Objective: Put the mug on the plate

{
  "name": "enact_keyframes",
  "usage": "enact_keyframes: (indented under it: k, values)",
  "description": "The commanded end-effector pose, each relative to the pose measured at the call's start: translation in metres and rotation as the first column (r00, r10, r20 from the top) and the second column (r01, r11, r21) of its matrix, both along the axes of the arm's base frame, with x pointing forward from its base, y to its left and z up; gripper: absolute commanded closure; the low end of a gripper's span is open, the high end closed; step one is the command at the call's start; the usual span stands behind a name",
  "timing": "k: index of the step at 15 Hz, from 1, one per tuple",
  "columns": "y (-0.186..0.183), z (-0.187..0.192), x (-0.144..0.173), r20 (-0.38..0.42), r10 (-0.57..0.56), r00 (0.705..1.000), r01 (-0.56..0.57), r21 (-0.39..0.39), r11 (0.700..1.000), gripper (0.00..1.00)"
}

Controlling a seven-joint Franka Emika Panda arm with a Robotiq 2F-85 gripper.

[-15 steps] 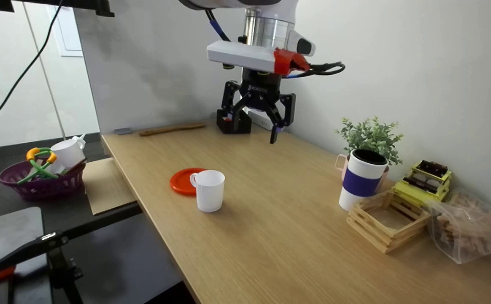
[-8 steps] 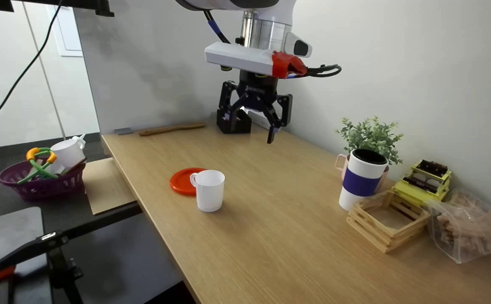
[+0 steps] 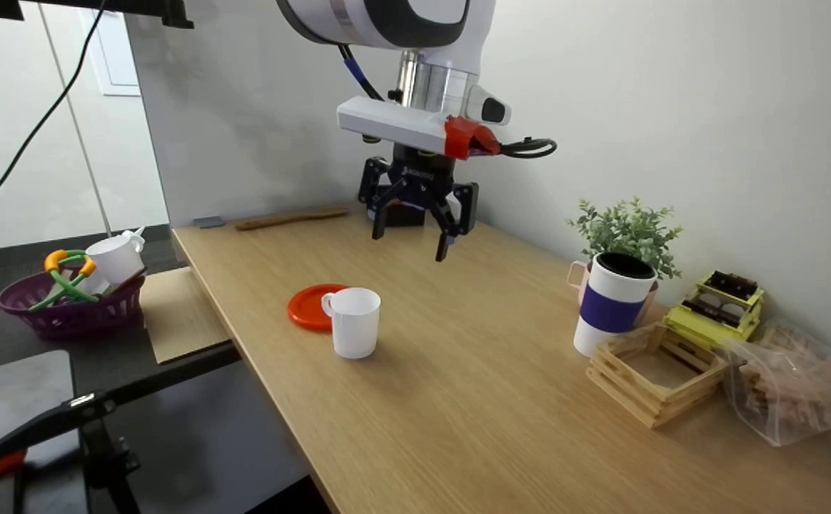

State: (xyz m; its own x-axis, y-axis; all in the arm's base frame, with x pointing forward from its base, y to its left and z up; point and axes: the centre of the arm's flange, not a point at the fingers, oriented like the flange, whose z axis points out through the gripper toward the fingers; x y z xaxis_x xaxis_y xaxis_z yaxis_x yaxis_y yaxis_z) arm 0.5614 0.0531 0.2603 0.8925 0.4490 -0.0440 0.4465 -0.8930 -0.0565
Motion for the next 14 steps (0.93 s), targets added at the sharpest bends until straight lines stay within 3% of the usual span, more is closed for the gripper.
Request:
enact_keyframes:
  k: [1, 5, 14]
  values:
    - [0.016, -0.016, -0.001, -0.024, -0.017, 1.0, 0.017, -0.012, 1.0, 0.0]
    - [0.026, -0.03, 0.0, -0.012, -0.038, 0.999, 0.037, -0.046, 0.998, 0.0]
    - [0.023, -0.034, -0.001, -0.037, -0.033, 0.999, 0.032, -0.033, 0.999, 0.0]
